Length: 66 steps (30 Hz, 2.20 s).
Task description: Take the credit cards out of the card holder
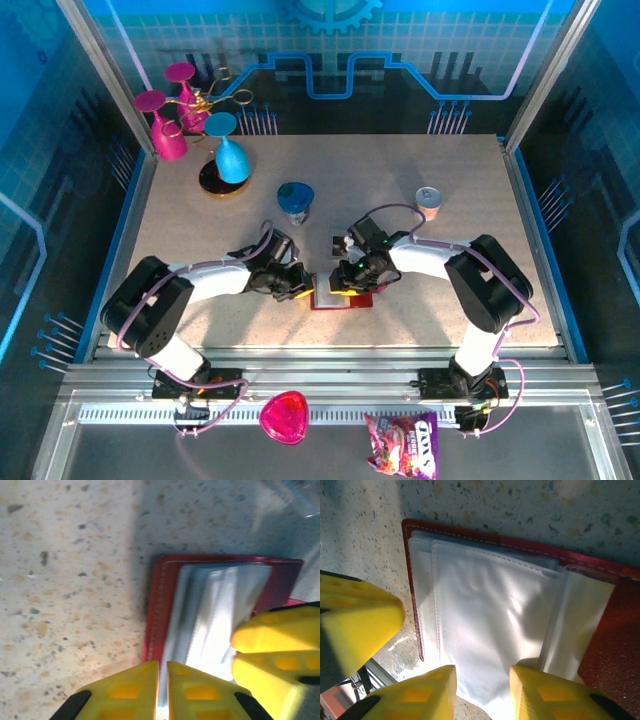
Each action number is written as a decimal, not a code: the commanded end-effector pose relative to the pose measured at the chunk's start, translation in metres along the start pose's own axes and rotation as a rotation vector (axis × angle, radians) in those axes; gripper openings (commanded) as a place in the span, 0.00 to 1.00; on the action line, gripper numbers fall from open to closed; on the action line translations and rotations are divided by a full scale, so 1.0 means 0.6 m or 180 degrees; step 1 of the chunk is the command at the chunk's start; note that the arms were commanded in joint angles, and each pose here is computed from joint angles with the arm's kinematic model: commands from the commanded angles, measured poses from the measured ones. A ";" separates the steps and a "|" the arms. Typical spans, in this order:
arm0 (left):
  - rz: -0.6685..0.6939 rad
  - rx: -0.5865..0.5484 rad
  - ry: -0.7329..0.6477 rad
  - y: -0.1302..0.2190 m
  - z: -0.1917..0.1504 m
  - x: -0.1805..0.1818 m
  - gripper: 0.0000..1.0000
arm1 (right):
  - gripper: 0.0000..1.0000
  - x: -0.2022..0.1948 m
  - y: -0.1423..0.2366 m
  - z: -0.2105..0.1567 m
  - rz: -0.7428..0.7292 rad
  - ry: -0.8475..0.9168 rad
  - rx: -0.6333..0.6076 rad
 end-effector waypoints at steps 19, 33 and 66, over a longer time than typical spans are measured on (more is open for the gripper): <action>-0.0213 0.0034 0.0151 -0.029 0.005 -0.039 0.27 | 0.34 -0.042 -0.004 -0.006 0.0292 -0.0218 0.0075; -0.0301 0.0044 0.0189 -0.039 0.010 -0.041 0.27 | 0.34 -0.039 0.010 -0.005 0.0551 -0.0248 0.0035; -0.0588 0.0184 -0.0107 -0.045 0.040 -0.130 0.38 | 0.35 -0.050 0.147 -0.018 0.0688 -0.0242 -0.0505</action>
Point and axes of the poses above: each hand's point on the last joint's axis, 136 mm out from that joint toward the fingers, its own y axis back along the fingers, its own x axis along the line the jaws close on, z = x × y, the point moved 10 cm from there along y, back along the fingers, and after that the axes turned 12 degrees about -y, right-handed, at the moved point
